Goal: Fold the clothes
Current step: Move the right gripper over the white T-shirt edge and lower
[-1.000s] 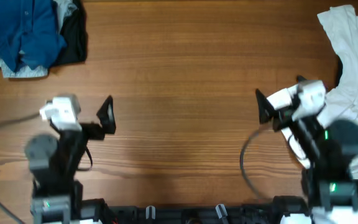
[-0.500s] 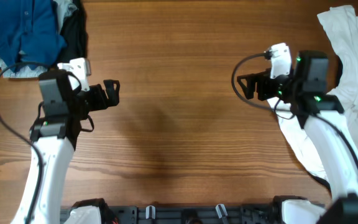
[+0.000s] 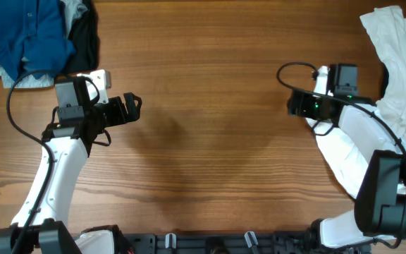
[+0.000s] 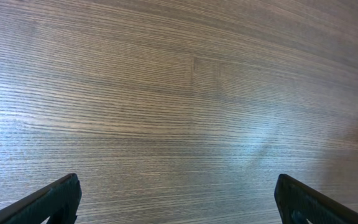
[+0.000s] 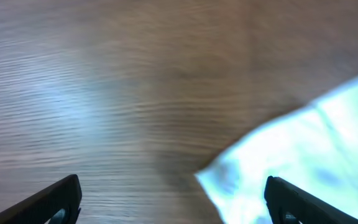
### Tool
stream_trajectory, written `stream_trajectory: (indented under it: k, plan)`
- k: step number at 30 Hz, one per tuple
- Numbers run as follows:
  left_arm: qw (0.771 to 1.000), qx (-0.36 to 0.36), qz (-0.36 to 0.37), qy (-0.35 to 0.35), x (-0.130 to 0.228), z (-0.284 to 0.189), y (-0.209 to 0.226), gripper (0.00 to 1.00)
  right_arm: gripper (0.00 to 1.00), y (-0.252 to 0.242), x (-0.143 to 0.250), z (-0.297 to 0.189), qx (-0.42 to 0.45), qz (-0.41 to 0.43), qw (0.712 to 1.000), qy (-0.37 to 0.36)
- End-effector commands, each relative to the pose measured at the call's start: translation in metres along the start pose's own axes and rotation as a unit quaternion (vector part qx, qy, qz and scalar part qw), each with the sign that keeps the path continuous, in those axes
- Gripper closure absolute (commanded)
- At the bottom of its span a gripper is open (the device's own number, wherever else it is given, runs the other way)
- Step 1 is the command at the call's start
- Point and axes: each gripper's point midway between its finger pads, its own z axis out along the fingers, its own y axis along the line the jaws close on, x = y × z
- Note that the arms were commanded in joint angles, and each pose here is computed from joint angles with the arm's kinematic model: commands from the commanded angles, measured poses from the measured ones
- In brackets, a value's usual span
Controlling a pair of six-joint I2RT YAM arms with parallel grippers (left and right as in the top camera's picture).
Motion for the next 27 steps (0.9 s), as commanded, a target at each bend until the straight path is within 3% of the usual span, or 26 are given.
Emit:
stream_trajectory:
  k: [1,17,23,27]
  plan:
    - [1.000,0.014,-0.015,-0.004,-0.005,-0.001,-0.006,0.00,0.06,-0.037,0.002,-0.003,0.076,0.083,0.994,0.005]
    - [0.999,0.014,-0.036,-0.004,-0.005,-0.001,-0.006,0.00,0.25,-0.060,0.023,0.006,0.098,0.106,0.989,0.045]
    - [0.999,0.014,-0.036,-0.006,-0.006,-0.001,-0.006,0.00,0.28,-0.058,0.034,0.023,0.087,0.108,0.988,0.069]
    - [0.999,0.014,-0.036,-0.006,-0.006,-0.001,-0.006,0.00,0.45,-0.054,0.036,0.032,0.072,0.109,0.989,0.074]
